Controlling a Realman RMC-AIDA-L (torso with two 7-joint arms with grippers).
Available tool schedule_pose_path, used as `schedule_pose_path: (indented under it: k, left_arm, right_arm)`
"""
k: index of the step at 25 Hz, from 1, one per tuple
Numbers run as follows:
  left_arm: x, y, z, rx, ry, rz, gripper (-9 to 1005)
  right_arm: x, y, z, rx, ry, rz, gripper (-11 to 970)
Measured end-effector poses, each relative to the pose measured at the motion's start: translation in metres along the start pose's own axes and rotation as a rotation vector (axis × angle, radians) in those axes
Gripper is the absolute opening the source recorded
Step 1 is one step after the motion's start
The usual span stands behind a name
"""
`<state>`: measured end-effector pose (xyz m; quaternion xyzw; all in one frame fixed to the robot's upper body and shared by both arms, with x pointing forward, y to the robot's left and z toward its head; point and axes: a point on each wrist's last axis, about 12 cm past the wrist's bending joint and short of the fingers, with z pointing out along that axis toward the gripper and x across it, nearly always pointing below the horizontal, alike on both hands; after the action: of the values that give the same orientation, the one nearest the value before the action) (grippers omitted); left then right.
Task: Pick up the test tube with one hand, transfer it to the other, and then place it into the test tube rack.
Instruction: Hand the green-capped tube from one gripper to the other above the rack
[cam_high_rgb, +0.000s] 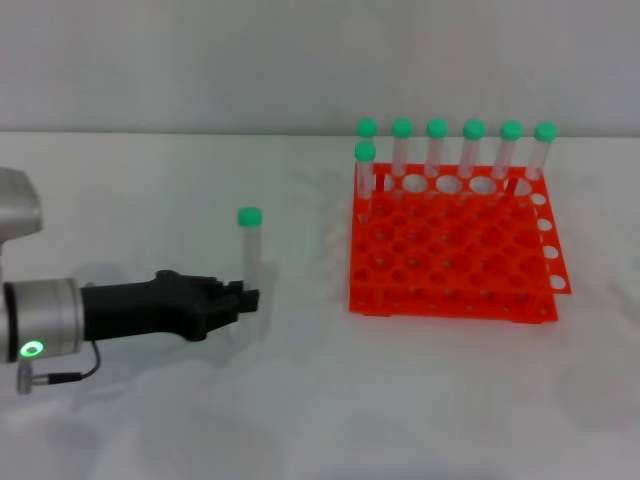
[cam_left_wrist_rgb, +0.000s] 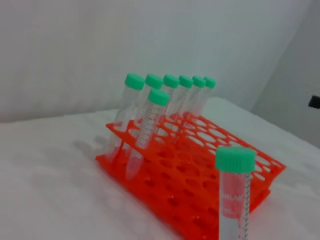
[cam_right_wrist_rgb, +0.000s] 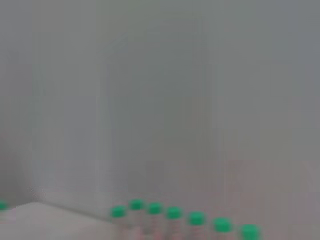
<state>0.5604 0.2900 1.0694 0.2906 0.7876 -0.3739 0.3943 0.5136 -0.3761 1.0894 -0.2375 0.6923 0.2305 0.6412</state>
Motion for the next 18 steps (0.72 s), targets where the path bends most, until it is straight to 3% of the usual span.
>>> schedule_pose_path:
  k: [6, 7, 10, 18]
  left_arm:
    - [0.006, -0.003, -0.018, -0.025, -0.058, 0.082, 173]
    - [0.009, -0.009, -0.027, -0.008, -0.109, 0.142, 173]
    - [0.009, -0.012, -0.032, 0.004, -0.136, 0.169, 173]
    - [0.007, -0.018, -0.029, 0.033, -0.148, 0.233, 173]
  right_arm:
    - [-0.023, 0.013, 0.031, -0.264, 0.032, 0.080, 534]
    - [-0.027, 0.015, 0.035, -0.300, 0.031, 0.087, 534]
    - [-0.035, 0.028, 0.054, -0.414, 0.035, 0.109, 534]
    - [-0.037, 0.069, 0.112, -0.581, 0.076, 0.113, 538]
